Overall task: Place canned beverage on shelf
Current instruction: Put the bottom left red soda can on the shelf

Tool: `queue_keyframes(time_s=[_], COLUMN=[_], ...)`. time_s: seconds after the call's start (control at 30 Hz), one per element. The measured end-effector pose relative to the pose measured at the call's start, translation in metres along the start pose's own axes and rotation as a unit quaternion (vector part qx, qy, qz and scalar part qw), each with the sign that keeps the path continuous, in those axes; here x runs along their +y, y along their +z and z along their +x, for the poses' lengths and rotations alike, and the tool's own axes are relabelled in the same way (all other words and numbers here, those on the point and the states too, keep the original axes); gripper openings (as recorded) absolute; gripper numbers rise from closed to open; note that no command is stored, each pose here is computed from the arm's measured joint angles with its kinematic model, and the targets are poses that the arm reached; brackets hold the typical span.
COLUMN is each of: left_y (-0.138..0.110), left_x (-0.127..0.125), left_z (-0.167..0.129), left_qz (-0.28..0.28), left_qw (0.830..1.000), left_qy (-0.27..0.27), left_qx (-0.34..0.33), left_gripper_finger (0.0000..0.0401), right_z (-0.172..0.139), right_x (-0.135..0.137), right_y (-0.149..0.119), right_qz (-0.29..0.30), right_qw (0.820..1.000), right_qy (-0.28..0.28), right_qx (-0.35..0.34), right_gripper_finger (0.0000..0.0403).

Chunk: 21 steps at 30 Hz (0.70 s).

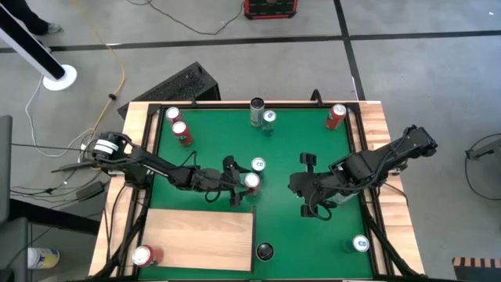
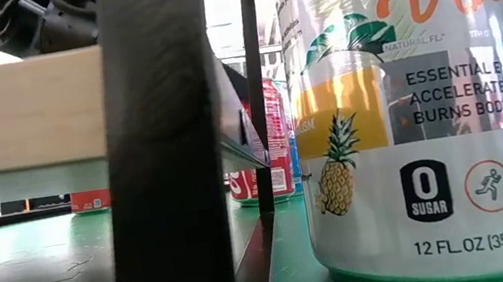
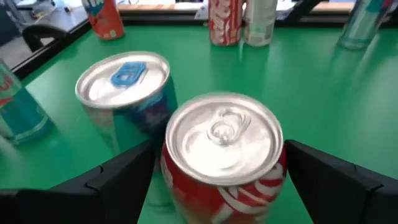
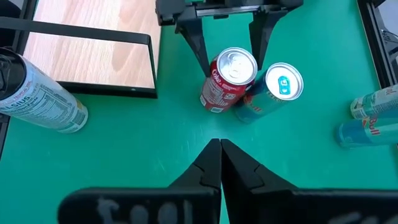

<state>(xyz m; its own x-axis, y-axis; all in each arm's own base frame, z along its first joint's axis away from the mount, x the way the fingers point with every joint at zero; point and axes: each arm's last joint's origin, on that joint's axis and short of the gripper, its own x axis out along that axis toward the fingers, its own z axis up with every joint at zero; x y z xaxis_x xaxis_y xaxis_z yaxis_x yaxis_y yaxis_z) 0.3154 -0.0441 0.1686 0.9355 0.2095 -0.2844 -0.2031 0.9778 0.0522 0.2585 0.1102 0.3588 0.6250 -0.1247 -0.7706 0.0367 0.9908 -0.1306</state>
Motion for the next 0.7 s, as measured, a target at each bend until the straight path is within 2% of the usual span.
queue_keyframes(time_s=[0.4,0.7], left_y=[-0.0040,-0.0041], left_x=[-0.0006,-0.0009], left_z=[0.0033,0.0032], left_qz=[-0.003,-0.005], left_qw=[1.000,1.000], left_qy=[-0.002,-0.009], left_qx=[0.001,0.002], left_gripper_finger=[0.0334,0.0275], right_z=[0.0001,0.0005], right_x=[-0.0004,-0.0014], right_y=[0.0004,0.0008], right_qz=[0.005,0.008], right_qw=[1.000,1.000], right_qy=[0.001,-0.001], right_qx=[-0.001,-0.001], right_gripper_finger=[0.0030,0.0026])
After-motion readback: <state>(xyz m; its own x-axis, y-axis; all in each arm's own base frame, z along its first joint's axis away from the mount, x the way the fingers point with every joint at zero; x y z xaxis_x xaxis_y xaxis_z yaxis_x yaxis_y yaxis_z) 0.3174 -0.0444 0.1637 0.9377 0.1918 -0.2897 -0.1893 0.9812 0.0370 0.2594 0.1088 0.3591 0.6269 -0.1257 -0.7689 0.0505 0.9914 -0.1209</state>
